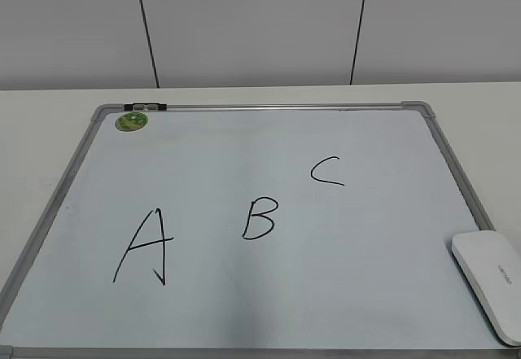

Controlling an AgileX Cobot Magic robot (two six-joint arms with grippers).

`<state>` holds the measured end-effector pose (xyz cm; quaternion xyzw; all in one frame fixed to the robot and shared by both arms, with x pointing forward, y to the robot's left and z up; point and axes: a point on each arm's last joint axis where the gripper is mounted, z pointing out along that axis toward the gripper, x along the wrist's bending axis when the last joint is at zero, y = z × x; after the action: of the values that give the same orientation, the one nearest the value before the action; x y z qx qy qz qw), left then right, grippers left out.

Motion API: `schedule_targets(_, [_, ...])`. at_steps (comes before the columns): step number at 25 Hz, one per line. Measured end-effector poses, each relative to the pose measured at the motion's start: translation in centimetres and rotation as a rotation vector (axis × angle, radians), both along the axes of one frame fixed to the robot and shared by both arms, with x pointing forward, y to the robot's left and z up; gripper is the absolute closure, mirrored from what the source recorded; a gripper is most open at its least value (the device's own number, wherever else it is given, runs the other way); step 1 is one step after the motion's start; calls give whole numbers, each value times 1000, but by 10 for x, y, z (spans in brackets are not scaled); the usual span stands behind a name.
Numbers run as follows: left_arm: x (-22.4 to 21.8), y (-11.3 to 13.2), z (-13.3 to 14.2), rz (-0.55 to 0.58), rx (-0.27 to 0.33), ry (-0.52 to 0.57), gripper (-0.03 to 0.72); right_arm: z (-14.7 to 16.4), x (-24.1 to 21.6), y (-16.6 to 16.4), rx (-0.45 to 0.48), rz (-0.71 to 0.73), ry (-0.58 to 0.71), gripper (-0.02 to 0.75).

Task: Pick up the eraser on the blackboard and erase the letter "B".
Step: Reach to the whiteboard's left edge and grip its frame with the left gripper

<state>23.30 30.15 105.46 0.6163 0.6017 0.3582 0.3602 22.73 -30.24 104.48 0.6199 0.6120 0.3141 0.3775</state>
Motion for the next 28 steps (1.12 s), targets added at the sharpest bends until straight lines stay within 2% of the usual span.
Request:
schedule_targets(25, [0, 0, 0, -29, 0, 0, 447, 0, 0, 0, 0, 0, 0, 204])
schedule_targets(28, [5, 0, 0, -29, 1, 30, 446, 0, 0, 0, 0, 0, 0, 204])
